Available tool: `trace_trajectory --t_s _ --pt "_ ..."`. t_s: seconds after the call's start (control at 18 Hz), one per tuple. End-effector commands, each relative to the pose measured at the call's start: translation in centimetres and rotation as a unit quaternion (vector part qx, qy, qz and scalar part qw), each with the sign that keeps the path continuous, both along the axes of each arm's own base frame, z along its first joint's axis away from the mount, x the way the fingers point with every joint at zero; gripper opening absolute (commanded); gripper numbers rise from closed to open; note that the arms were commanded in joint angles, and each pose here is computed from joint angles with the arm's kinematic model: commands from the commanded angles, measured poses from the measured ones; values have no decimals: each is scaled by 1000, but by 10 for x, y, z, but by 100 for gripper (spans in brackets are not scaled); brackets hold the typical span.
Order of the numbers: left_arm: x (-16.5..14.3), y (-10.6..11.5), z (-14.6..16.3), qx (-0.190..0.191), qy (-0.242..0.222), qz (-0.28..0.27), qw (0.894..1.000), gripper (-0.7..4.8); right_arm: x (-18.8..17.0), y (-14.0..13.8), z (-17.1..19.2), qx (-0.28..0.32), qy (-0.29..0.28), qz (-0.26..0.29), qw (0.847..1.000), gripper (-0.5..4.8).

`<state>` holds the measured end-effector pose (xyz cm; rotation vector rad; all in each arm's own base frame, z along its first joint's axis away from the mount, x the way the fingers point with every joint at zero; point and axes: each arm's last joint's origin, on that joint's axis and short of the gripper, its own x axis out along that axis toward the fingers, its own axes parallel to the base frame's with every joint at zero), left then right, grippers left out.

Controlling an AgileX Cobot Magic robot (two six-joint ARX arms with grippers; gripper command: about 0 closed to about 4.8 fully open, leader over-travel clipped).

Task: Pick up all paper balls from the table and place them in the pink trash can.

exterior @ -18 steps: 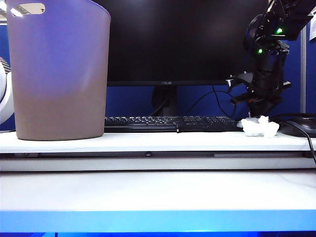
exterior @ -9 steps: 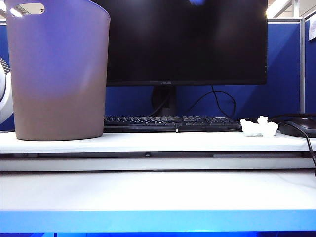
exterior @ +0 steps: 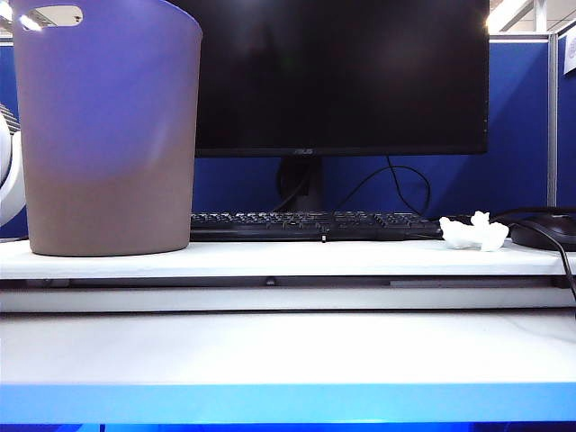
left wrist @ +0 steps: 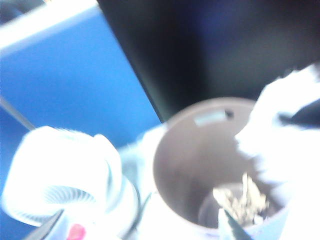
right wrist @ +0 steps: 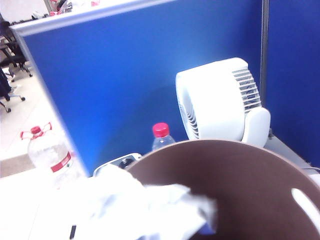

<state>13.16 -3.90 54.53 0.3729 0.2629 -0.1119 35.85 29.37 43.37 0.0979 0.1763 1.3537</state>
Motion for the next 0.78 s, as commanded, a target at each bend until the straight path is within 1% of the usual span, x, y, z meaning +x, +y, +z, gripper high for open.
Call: trace_trajectory --t_s 0.06,0.11,0.17,0.22,0.28,0.33,0.39,0.44,0.5,0.55,0.61,0.67,0.72,0.78 --pt "-43 12 10 -54 -43 -55 996 394 4 4 -3 12 6 -9 1000 424" --pt "-45 11 11 -66 -41 -84 993 394 3 -8 7 16 12 -19 1000 424" --pt "-48 6 10 -91 -27 -172 980 394 -6 -40 32 11 6 -72 997 437" --pt "-43 0 8 -112 -11 -231 966 394 -14 -62 45 -7 8 -120 993 458" --pt "-32 -8 4 -137 18 -298 945 393 -27 -93 58 -50 10 -190 980 479" --pt "-20 -15 0 -153 44 -337 928 393 -41 -119 63 -103 17 -248 963 479" --pt "-3 -24 -5 -169 78 -369 911 393 -54 -139 65 -157 30 -294 942 479" --pt "34 -40 -19 -189 140 -408 882 393 -75 -176 54 -283 86 -344 891 479" --pt "56 -53 -30 -192 172 -415 873 393 -83 -189 41 -344 145 -339 863 479" --pt "75 -66 -41 -189 202 -417 866 393 -80 -195 30 -352 176 -353 849 479" --pt "94 -80 -55 -189 232 -418 858 393 -74 -200 12 -379 194 -354 833 479" --pt "106 -94 -66 -184 259 -423 848 393 -68 -200 -6 -411 210 -357 812 479" --pt "114 -107 -78 -174 286 -421 843 393 -63 -199 -24 -435 230 -351 797 479" --pt "121 -114 -87 -156 301 -404 850 393 -59 -198 -40 -452 240 -347 786 479"
